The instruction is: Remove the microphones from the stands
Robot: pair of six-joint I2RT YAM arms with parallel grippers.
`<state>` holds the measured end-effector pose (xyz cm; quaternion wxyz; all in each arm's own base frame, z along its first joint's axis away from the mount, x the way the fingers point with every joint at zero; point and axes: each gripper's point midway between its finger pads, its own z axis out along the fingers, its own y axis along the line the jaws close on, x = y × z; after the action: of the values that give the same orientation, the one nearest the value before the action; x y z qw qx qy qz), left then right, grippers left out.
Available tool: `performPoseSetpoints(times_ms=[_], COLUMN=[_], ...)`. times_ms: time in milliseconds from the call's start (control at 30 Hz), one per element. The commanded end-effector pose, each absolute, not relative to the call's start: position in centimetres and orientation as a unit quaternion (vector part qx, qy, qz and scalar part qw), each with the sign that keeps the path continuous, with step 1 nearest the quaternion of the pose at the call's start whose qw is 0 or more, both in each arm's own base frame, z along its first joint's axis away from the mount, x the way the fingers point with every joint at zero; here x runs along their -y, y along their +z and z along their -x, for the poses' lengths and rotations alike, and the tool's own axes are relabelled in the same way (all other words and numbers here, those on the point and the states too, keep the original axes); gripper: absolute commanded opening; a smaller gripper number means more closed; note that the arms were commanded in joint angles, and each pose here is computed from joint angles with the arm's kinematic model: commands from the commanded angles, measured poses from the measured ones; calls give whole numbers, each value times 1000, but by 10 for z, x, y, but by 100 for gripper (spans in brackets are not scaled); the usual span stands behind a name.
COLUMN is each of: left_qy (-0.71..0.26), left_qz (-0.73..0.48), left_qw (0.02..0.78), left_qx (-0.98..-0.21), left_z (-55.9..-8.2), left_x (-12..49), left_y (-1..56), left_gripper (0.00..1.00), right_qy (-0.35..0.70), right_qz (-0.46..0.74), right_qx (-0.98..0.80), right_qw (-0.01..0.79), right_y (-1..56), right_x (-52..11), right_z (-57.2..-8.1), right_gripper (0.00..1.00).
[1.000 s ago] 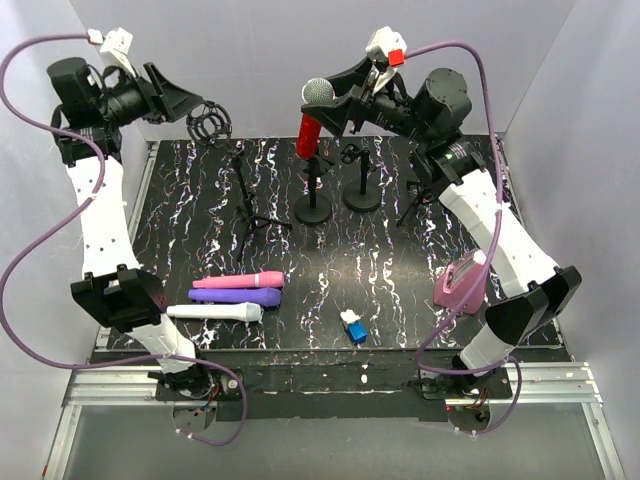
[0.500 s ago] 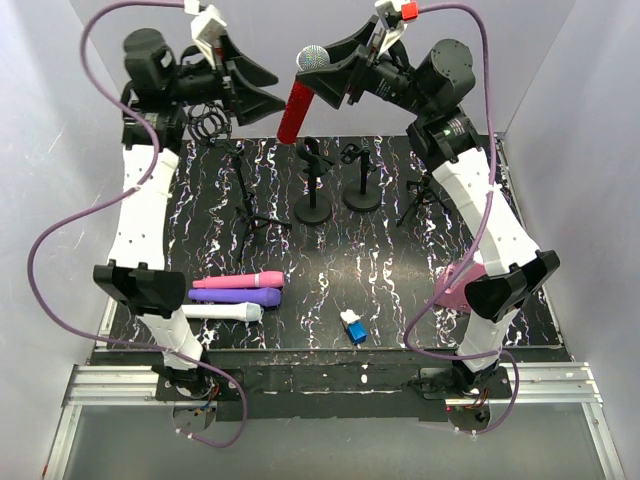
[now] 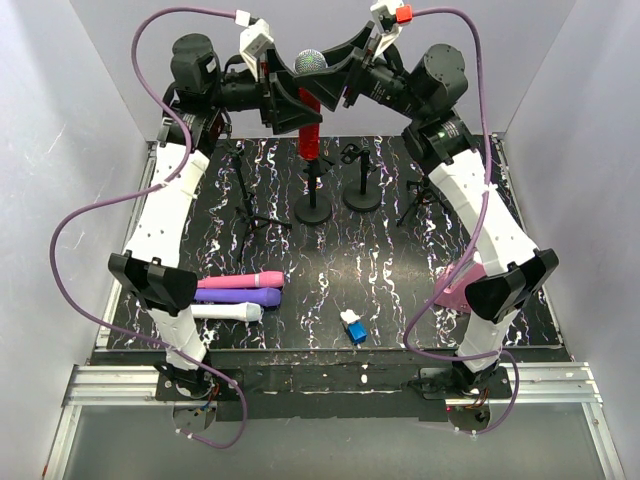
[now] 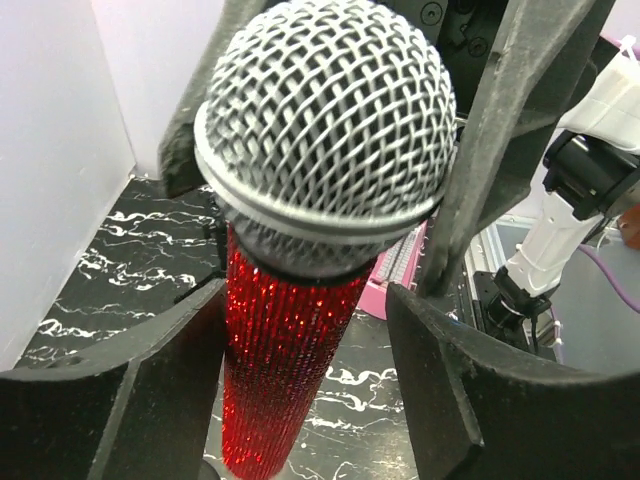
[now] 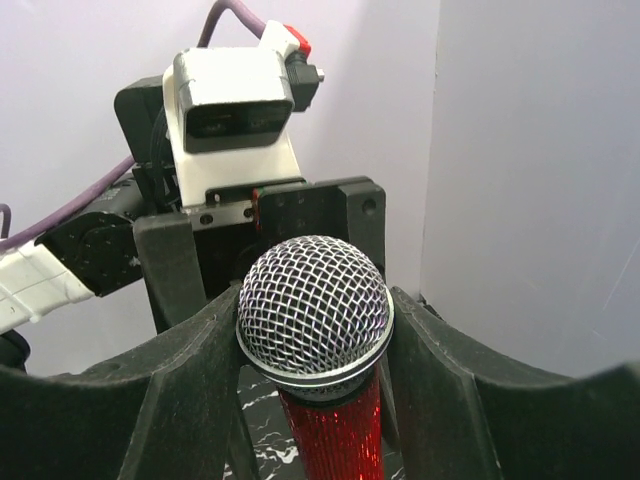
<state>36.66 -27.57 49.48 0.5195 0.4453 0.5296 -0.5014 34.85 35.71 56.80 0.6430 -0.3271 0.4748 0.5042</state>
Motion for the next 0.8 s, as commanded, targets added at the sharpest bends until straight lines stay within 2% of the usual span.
performPoseSetpoints(times_ms=[0, 167, 333, 367, 433, 533, 600, 767], left_qy=[-499, -476, -457, -455, -447, -423, -390, -315], left_qz=[-461, -453, -442, -439, -435, -446, -469, -548], left_qw=[520, 535, 545, 545, 549, 552, 551, 506], left_qx=[-518, -532, -547, -550, -556, -564, -569, -587], left_z=[-353, -363, -370, -371, -373, -368, -361, -331], left_x=[283, 281, 278, 277, 275, 269, 261, 236], left_y=[498, 492, 485, 483, 482, 477, 467, 417], left_gripper=[58, 48, 29, 28, 27, 26, 24, 20], right_qy=[499, 497, 504, 505, 498, 489, 479, 416], right_qz=[318, 312, 308, 311, 324, 339, 378, 405], right_qx=[-424, -424, -435, -436, -442, -460, -467, -544], right_qw=[685, 690, 680, 677, 672, 659, 640, 606], right_y=[607, 608, 602, 600, 589, 568, 537, 443], right_x=[-344, -341, -341, -341, -339, -324, -313, -275], right_z=[-332, -332, -332, -330, -326, -312, -293, -264], right_gripper=[1, 1, 1, 9, 40, 75, 81, 84])
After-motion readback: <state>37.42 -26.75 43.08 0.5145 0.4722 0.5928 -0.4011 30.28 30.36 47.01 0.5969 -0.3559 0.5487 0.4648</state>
